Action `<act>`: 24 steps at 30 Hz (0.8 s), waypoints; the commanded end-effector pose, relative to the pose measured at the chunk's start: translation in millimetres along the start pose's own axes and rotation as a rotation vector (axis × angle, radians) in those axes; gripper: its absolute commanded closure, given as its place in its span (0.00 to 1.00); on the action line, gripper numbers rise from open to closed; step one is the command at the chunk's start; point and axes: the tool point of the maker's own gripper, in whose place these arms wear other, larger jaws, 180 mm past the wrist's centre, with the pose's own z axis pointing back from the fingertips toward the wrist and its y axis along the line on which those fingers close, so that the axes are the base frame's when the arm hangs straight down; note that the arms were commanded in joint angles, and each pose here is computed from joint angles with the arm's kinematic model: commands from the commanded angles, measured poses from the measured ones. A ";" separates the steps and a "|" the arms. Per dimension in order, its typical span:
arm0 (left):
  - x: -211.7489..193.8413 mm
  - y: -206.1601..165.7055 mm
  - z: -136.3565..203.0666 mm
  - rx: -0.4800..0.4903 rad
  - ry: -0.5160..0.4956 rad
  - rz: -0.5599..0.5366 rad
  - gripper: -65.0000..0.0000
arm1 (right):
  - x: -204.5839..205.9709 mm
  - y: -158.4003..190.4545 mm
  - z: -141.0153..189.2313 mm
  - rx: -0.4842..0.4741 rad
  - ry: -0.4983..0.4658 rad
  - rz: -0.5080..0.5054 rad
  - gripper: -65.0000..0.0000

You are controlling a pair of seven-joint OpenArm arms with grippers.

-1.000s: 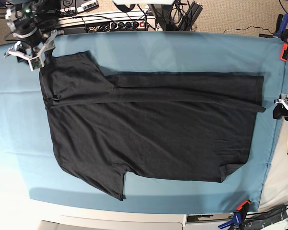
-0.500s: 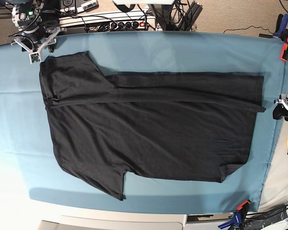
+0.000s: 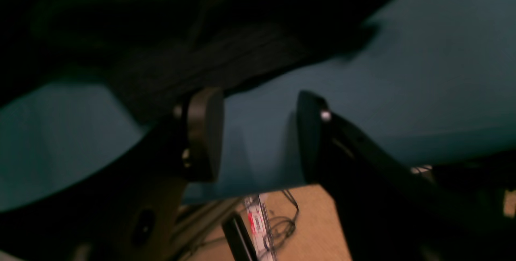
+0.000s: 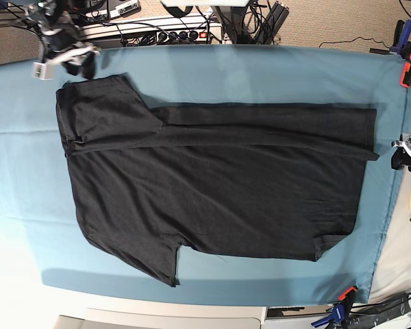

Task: Fold the T-shirt properly
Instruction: 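Move the right gripper to the shirt's folded sleeve edge and grasp it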

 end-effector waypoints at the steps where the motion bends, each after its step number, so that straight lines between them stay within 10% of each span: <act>1: 22.3 8.8 10.7 0.021 -0.058 -0.021 0.50 | 13.8 -0.9 5.5 0.007 -0.051 0.011 0.55; 24: 22.8 8.7 10.8 0.020 -0.061 -0.021 0.50 | 36.8 -31.3 -5.0 -0.119 -0.176 -0.136 0.55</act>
